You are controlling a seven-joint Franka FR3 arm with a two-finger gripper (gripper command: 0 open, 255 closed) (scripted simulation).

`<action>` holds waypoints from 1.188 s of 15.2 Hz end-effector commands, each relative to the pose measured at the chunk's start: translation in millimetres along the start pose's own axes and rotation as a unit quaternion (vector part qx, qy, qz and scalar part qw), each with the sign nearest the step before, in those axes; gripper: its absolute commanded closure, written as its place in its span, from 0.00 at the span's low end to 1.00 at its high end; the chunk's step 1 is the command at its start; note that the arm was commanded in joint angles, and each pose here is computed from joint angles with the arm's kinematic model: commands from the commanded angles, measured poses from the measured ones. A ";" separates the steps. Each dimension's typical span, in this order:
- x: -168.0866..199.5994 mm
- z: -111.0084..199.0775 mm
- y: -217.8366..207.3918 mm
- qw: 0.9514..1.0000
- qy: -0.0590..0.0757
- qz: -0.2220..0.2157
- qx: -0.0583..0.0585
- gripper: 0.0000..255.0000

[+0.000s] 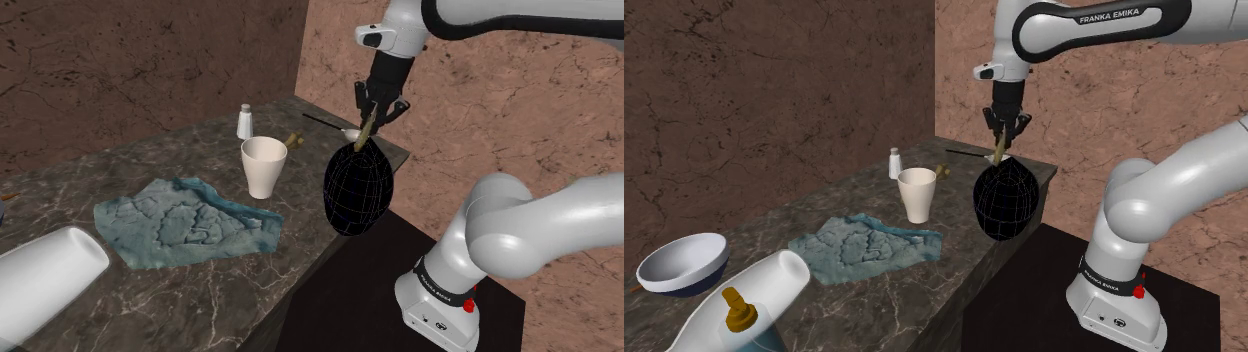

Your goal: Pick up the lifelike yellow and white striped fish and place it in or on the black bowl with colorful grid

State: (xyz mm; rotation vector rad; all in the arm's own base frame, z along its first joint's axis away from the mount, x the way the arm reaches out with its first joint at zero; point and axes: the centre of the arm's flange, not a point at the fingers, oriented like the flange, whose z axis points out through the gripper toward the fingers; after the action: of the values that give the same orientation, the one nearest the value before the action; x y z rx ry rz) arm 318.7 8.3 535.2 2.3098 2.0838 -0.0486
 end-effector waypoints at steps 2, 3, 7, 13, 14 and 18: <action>-7.4 15.6 -17.7 1.000 0.000 -0.001 0.000 1.00; -7.2 20.9 -17.7 1.000 0.000 -0.001 0.000 1.00; -6.2 42.0 -17.7 1.000 0.000 -0.001 0.000 1.00; -4.9 73.6 -17.8 1.000 0.000 -0.001 0.000 1.00; -4.6 78.9 -17.8 1.000 0.000 -0.001 0.000 1.00; -4.5 82.6 -17.8 1.000 0.000 -0.001 0.000 1.00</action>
State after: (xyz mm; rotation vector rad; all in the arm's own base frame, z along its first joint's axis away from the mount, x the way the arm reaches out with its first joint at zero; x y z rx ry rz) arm 300.2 2.0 453.5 2.3090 2.0855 -0.0496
